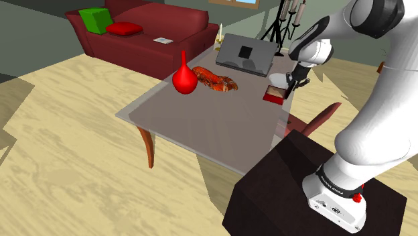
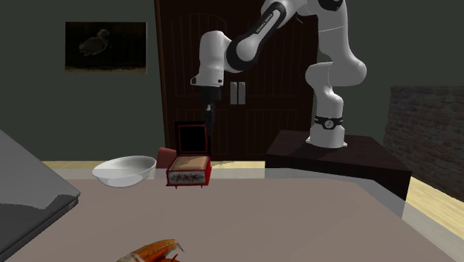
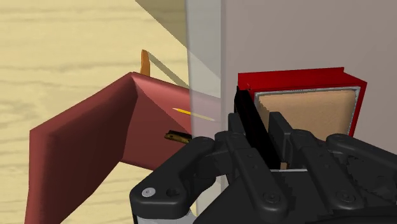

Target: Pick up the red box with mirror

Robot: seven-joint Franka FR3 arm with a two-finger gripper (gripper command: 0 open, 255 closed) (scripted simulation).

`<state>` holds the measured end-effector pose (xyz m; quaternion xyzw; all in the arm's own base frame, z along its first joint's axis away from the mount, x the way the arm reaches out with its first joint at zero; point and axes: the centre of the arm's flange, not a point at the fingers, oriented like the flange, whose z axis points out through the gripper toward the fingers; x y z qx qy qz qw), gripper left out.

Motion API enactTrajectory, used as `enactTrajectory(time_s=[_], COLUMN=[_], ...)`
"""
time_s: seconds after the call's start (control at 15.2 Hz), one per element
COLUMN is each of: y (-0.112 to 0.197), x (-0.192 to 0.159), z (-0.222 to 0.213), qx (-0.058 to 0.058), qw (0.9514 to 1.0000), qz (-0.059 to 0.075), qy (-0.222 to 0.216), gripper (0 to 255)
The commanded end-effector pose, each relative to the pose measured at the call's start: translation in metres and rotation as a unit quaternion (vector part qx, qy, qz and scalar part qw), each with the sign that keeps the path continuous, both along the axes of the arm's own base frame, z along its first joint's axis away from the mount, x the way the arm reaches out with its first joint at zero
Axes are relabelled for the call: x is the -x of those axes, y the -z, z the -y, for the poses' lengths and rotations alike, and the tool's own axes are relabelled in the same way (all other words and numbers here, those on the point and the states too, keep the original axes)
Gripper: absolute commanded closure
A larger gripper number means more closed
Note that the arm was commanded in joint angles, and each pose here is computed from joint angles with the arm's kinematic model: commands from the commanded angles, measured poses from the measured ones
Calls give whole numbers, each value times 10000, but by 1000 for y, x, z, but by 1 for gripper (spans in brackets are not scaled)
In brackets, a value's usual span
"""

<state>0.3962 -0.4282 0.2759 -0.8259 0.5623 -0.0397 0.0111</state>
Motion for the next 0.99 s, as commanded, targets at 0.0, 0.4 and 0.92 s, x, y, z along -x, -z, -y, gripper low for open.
enactTrajectory(time_s=[0.0,0.4,0.92], y=[-10,-42,-74], x=[0,0,0], z=[0,0,0], qx=[5,5,5], qw=[10000,10000,10000], qz=[4,4,4], qy=[1,1,1], gripper=[255,255,255])
